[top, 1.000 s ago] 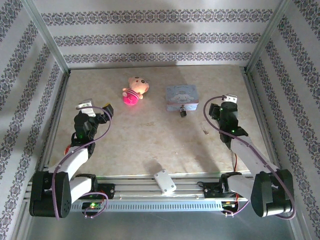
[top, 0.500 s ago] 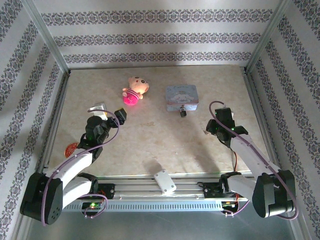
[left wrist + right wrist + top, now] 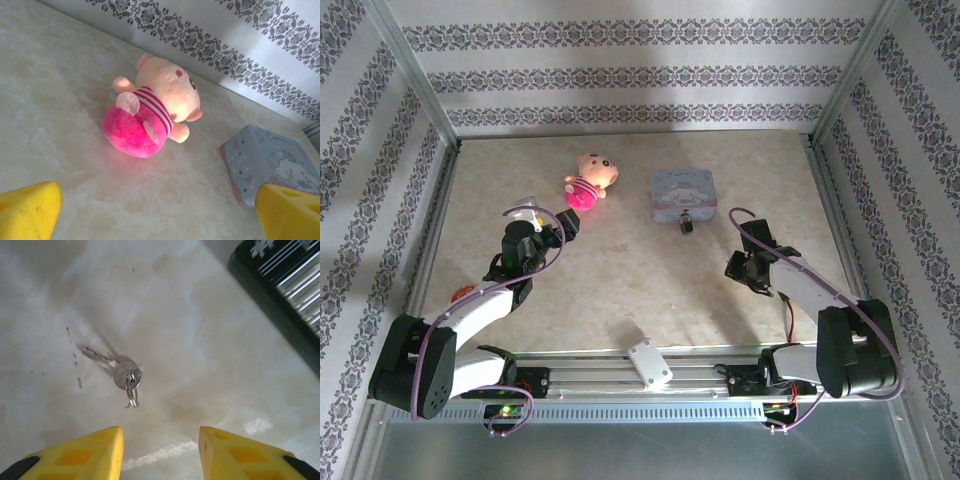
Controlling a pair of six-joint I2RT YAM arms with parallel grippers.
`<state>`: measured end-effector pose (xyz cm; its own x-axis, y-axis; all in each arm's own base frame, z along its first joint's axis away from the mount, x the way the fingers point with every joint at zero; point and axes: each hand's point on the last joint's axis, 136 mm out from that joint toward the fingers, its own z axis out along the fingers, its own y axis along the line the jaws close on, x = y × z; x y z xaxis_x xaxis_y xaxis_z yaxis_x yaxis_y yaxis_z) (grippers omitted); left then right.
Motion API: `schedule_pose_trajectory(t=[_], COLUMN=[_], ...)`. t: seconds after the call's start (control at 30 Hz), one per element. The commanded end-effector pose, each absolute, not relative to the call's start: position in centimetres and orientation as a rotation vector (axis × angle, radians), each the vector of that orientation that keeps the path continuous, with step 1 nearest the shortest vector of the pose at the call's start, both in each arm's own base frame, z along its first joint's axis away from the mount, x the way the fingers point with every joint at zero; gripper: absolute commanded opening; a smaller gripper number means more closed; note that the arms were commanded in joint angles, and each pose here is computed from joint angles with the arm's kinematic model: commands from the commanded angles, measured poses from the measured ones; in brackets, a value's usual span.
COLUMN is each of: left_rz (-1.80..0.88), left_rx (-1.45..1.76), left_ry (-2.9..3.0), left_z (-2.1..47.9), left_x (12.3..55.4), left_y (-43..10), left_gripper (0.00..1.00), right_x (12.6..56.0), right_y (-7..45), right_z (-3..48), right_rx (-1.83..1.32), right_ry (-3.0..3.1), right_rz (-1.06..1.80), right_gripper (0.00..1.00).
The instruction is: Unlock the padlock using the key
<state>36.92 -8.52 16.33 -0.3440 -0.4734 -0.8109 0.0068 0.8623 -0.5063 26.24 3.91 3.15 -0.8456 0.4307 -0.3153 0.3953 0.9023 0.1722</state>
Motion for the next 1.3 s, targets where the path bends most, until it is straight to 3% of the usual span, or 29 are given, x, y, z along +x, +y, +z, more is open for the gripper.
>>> schedule_pose_trajectory(t=[0.0,0.4,0.8,1.27], left_rz=[-0.549,-0.548,-0.549,-0.530], left_rx=[-0.345,-0.339,-0.344,-0.332], left_ry=[1.800,1.816,1.826,1.883], left_z=[18.6,18.4,18.3,18.3], left_x=[37.6,37.4,37.1,37.2], left_y=[-9.0,-9.1,-9.0,-9.2], left_gripper=[0.99,0.99,0.99,0.99], right_x=[26.8,28.7,30.2,30.7], right_y=[4.6,4.3,3.9,4.6], right_z=[3.2,3.5,2.6,3.4], right_rx=[0.625,0.594,0.569,0.533], right_ry=[2.728,2.709,2.739,2.708], right_rz=[0.174,0.125,0.052,0.101], right_gripper=[0.42,0.39,0.29,0.00])
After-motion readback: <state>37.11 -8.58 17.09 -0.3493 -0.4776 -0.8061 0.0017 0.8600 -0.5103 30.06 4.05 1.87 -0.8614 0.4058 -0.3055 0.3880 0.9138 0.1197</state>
